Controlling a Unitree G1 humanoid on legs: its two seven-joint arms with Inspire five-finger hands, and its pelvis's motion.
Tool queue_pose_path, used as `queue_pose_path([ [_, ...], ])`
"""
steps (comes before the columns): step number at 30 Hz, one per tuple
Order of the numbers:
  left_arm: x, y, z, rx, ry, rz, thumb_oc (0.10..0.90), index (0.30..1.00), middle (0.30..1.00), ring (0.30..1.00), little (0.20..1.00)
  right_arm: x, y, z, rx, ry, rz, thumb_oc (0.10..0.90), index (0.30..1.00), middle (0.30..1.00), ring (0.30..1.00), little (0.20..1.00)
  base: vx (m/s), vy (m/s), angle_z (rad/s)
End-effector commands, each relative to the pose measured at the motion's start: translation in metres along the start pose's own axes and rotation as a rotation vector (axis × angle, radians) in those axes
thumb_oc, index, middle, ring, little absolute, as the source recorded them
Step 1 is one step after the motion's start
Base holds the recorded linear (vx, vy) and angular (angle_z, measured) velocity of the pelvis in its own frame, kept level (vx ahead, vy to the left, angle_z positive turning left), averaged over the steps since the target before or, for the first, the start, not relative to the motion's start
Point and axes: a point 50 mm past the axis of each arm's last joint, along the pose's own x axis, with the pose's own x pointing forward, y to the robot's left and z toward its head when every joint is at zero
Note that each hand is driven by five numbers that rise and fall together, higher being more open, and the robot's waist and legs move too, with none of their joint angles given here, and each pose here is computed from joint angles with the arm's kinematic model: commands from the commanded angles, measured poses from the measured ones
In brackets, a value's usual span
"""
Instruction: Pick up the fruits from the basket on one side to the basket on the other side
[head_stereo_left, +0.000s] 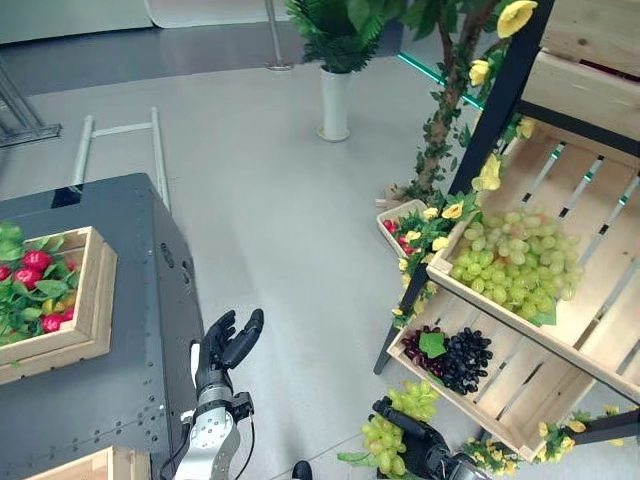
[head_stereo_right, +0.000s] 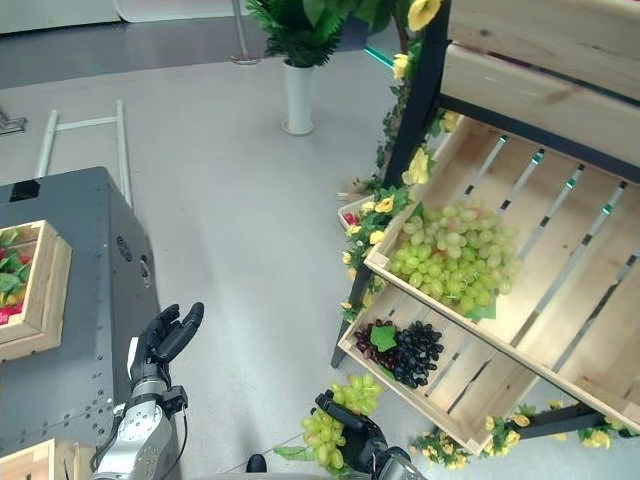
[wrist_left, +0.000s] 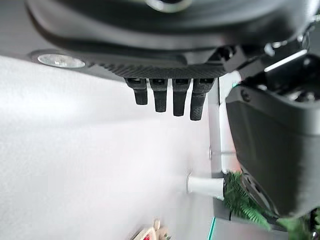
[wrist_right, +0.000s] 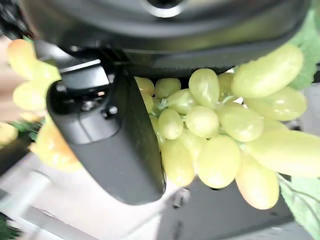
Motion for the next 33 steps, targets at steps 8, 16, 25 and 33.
queue_pose_path([
  [8,0.012,-0.023,0.032,-0.063,-0.173,-0.079,0.800,0.900,0.900,0.900,0.900,0.002,0.047,0.054,-0.008,-0.285,0.198,0.400,0.300,0.300,0.300,0.300,-0.02,0.039,-0.30],
  [16,0.017,0.009,0.043,-0.064,-0.199,0.028,0.800,0.900,0.900,0.900,0.900,-0.005,0.062,0.065,-0.208,-0.283,0.330,0.400,0.300,0.300,0.300,0.300,-0.05,-0.061,-0.58],
  [25,0.018,0.024,0.029,-0.195,-0.080,0.130,0.800,0.900,0.900,0.900,0.900,-0.024,0.066,0.100,-0.725,-0.185,0.450,0.400,0.300,0.300,0.300,0.300,0.05,-0.268,-0.33],
  [33,0.026,0.019,0.031,-0.173,-0.106,0.063,0.800,0.900,0.900,0.900,0.900,-0.092,0.074,0.176,-1.079,-0.317,0.534,0.400,0.300,0.300,0.300,0.300,0.02,-0.102,-0.04],
])
